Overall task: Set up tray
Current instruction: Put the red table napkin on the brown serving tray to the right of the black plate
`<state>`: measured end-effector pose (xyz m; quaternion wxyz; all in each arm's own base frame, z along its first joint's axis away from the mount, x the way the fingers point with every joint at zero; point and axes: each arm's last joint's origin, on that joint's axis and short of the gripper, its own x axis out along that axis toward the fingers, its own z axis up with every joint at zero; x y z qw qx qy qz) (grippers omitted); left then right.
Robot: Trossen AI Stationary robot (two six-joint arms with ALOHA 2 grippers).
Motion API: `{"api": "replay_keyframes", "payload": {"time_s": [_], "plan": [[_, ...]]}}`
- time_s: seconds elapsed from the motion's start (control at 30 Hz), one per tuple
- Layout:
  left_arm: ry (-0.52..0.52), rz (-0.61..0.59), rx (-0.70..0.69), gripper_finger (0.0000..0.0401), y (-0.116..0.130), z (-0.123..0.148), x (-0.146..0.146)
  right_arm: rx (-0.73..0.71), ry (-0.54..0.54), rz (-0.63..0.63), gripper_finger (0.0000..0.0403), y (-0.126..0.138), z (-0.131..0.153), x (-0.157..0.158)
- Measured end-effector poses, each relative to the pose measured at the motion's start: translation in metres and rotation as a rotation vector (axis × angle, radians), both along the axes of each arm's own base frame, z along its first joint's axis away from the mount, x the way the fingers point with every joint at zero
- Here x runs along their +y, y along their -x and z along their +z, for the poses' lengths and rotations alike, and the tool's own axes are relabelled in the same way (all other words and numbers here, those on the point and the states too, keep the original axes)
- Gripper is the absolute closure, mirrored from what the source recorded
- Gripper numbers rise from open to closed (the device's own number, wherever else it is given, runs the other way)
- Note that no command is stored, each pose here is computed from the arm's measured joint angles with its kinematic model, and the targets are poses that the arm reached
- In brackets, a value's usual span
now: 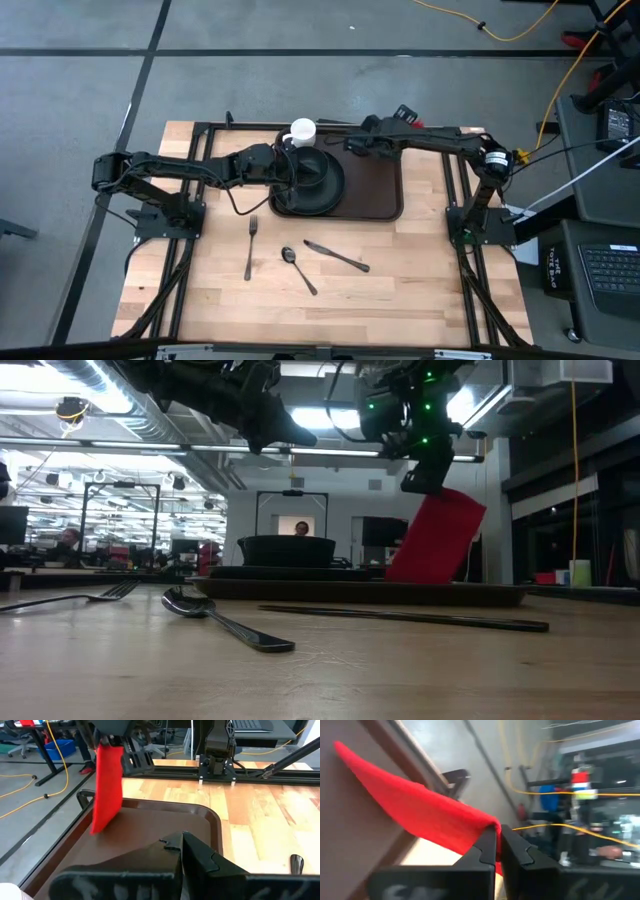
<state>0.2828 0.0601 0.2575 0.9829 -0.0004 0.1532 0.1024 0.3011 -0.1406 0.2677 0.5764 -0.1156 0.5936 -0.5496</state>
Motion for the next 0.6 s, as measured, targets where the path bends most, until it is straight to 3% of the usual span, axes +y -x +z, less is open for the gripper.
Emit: {"api": "replay_keyframes", "payload": {"time_s": [0.6], "plan": [[0.012, 0.000, 0.056, 0.0397, 0.002, -0.005, 0.000, -0.279, -0.250, -0.039, 0.0395, -0.013, -0.008, 0.002]]}}
